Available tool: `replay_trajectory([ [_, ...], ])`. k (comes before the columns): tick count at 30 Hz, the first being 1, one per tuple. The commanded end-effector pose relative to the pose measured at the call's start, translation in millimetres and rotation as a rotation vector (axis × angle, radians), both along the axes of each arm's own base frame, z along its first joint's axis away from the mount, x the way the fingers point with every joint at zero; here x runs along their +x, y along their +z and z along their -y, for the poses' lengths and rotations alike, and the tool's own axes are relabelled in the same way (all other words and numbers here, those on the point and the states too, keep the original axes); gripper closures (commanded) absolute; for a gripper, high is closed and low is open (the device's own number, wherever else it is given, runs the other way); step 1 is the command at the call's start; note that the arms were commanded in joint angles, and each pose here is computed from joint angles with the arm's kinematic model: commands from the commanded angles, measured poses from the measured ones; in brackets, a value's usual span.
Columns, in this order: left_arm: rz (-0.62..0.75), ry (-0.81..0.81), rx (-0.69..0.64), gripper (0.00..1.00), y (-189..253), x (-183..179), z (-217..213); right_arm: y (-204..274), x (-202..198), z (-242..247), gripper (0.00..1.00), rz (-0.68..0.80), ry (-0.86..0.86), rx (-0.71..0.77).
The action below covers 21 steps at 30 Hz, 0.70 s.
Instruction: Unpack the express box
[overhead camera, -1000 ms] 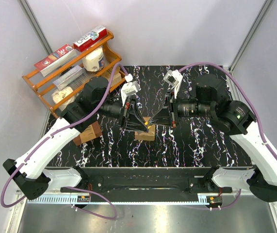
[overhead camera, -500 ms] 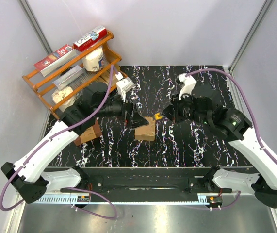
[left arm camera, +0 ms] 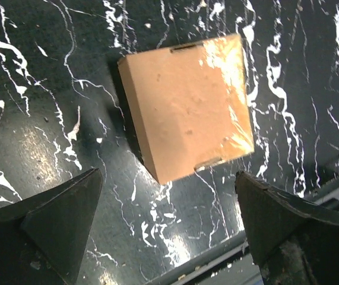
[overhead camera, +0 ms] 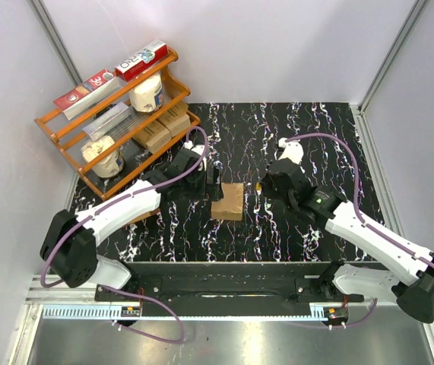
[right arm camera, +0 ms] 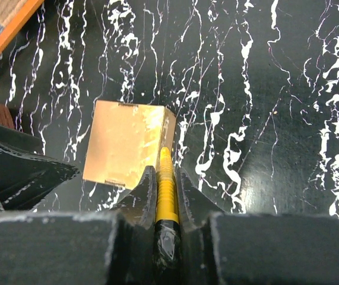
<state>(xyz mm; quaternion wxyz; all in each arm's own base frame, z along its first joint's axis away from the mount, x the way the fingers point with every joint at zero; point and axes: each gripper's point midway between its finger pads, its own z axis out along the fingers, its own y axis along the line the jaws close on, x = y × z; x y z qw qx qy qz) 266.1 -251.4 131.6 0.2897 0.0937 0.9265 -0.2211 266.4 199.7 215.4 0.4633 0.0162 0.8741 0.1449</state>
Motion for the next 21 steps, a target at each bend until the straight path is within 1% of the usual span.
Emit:
replay_trajectory([
  [1,0.060,0.127,-0.067,0.01,4,35,4,15,24,-13,1.00,0.097,-0.107,0.125],
  [2,0.044,0.144,-0.060,0.01,-4,40,1,14,26,-15,1.00,0.098,-0.110,0.127],
  [3,0.016,0.133,-0.092,0.01,-6,38,6,9,27,-17,1.00,0.092,-0.108,0.120],
  [5,-0.036,0.180,-0.116,0.01,-16,42,3,10,31,-21,1.00,0.103,-0.116,0.120],
  [6,-0.067,0.175,-0.150,0.02,-17,42,6,5,33,-23,1.00,0.098,-0.115,0.105],
  [8,-0.138,0.206,-0.191,0.04,-29,44,4,4,37,-25,1.00,0.105,-0.136,0.095],
  [10,-0.186,0.198,-0.230,0.05,-34,40,8,-3,43,-27,1.00,0.102,-0.151,0.068],
  [17,-0.266,0.193,-0.271,0.07,-43,31,16,-24,42,-43,1.00,0.074,-0.169,0.010],
  [21,-0.301,0.164,-0.285,0.07,-49,25,20,-28,41,-52,1.00,0.073,-0.176,-0.007],
])
